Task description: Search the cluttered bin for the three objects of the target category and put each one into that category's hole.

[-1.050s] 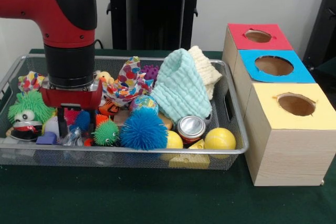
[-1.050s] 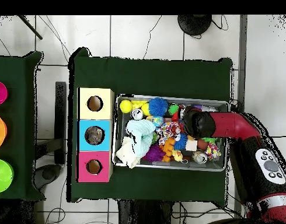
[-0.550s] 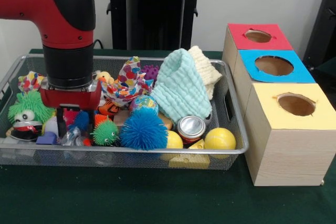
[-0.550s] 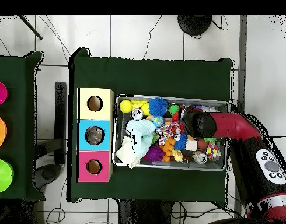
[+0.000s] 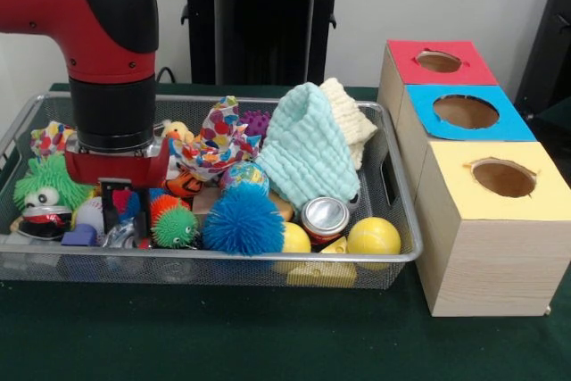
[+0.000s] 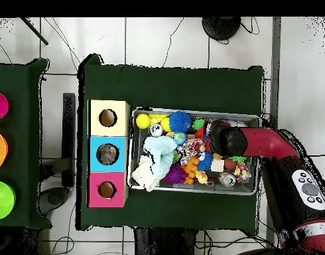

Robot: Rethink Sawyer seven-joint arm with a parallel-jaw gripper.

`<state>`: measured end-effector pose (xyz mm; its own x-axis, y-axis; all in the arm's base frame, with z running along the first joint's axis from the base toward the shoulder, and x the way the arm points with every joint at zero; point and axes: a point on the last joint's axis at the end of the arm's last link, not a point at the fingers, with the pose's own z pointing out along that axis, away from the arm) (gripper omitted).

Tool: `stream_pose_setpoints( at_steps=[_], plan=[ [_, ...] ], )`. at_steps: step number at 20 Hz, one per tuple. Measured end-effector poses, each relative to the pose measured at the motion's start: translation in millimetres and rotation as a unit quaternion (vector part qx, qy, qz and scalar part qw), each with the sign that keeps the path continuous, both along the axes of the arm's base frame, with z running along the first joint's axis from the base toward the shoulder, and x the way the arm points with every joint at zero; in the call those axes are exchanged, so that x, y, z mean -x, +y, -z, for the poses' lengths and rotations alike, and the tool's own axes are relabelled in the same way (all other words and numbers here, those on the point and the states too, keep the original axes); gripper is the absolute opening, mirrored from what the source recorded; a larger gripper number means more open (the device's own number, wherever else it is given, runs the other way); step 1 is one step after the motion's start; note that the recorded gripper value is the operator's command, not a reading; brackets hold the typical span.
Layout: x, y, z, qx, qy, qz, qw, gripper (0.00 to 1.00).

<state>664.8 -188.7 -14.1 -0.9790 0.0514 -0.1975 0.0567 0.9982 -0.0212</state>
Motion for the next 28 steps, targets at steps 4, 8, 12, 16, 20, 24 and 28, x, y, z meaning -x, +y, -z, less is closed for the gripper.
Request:
stream_pose_setpoints(
  at_steps=[4,8,12,16,20,24,28],
  plan=[
    [-2.4,3,-2,0.0,-0.001,-0.001,1.0,0.0],
    [-2.8,6,-1,-0.001,-0.001,-0.003,1.0,0.0],
    [-2.7,7,0,-0.002,0.0,-0.002,1.0,0.0],
    [-2.7,9,-8,-0.005,-0.001,0.001,1.0,0.0],
    [-1.6,12,-29,-0.01,0.0,0.008,0.9999,0.0],
    [-0.5,16,-61,-0.014,0.009,0.016,0.9997,0.0],
    [-0.6,15,-95,-0.013,0.022,0.027,0.9993,0.0]
  ],
)
